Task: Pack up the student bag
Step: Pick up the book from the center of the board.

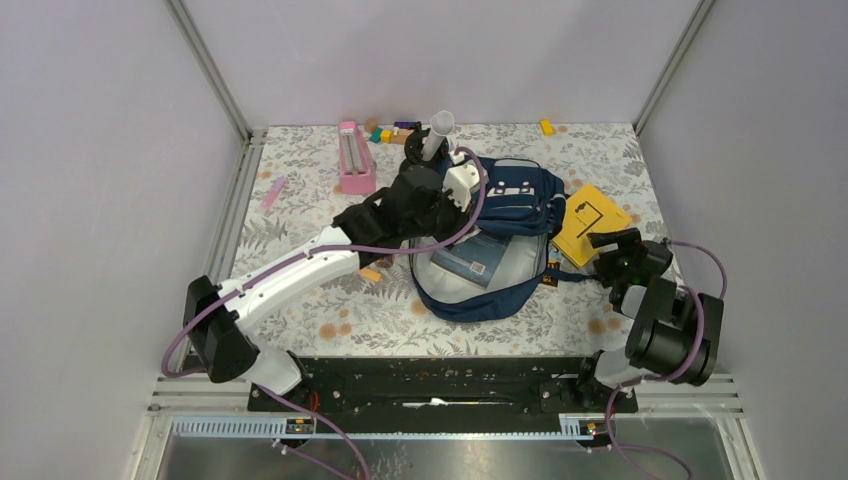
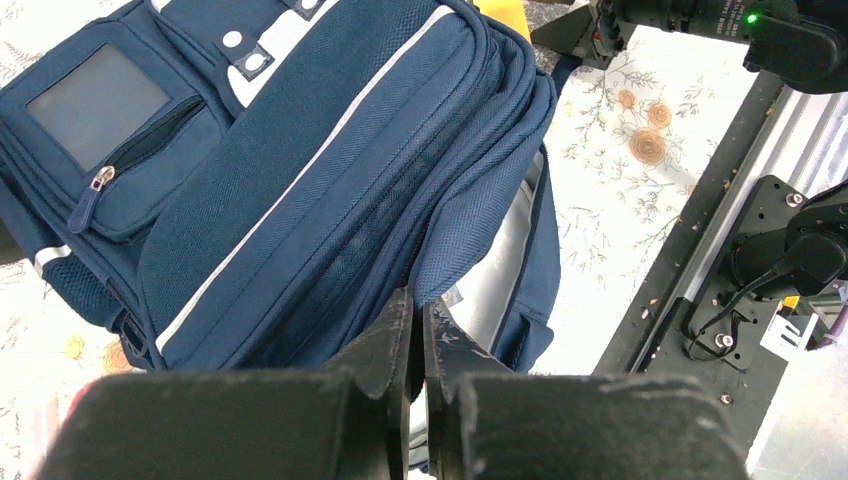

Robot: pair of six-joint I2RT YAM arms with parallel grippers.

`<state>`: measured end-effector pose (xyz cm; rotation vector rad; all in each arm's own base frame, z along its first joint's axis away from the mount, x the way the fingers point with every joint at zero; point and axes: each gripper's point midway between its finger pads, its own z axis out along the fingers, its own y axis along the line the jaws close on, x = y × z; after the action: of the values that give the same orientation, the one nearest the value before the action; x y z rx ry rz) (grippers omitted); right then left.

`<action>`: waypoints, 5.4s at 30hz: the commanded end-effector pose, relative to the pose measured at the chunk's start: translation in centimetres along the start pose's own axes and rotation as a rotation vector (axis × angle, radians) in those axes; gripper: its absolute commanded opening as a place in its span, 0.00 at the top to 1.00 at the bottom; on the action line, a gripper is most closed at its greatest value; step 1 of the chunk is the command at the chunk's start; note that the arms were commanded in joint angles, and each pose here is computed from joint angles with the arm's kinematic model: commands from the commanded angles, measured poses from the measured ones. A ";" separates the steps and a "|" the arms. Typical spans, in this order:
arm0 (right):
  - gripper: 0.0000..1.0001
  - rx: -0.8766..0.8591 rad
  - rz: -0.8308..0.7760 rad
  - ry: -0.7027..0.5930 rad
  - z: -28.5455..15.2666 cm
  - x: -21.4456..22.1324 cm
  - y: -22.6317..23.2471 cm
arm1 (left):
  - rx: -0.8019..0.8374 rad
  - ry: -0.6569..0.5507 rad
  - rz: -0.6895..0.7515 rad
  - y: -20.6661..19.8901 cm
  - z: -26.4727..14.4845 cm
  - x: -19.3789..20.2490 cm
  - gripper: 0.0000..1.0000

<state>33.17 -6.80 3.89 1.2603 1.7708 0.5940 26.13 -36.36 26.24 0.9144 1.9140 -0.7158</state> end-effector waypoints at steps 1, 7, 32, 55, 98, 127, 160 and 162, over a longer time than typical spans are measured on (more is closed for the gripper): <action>0.16 -0.074 0.072 0.011 1.1 0.0 1.0 | -0.004 -0.165 0.025 -0.1 -2.8 -5.6 1.00; 0.16 -0.045 0.092 0.043 1.5 0.5 0.7 | -0.017 -0.179 0.018 0.5 -3.3 -6.0 1.00; 0.26 -0.286 0.144 -0.033 1.1 -1.0 6.7 | -0.018 -0.179 -0.006 1.2 -3.3 -6.1 1.00; 0.66 -0.344 0.108 -0.101 4.1 -1.0 9.3 | 0.003 -0.170 -0.013 0.9 -2.8 -5.8 1.00; 1.00 0.031 -0.553 -0.207 -12.1 -5.4 10.3 | 0.013 -0.185 -0.018 0.7 -3.3 -6.2 1.00; 0.94 0.095 -0.901 0.181 -8.9 -1.2 10.8 | 0.024 -0.178 -0.025 0.5 -3.0 -6.0 1.00; 0.64 0.114 -0.896 0.329 -3.9 2.6 7.2 | 0.021 -0.195 -0.017 0.5 -3.6 -6.5 1.00; 0.80 0.127 -0.893 0.309 -4.0 2.2 7.2 | 0.021 -0.195 -0.018 0.5 -3.6 -6.5 1.00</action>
<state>32.72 -1.70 10.17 0.3464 2.4376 0.1639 26.68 -35.13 26.61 0.8878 1.9359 -0.7421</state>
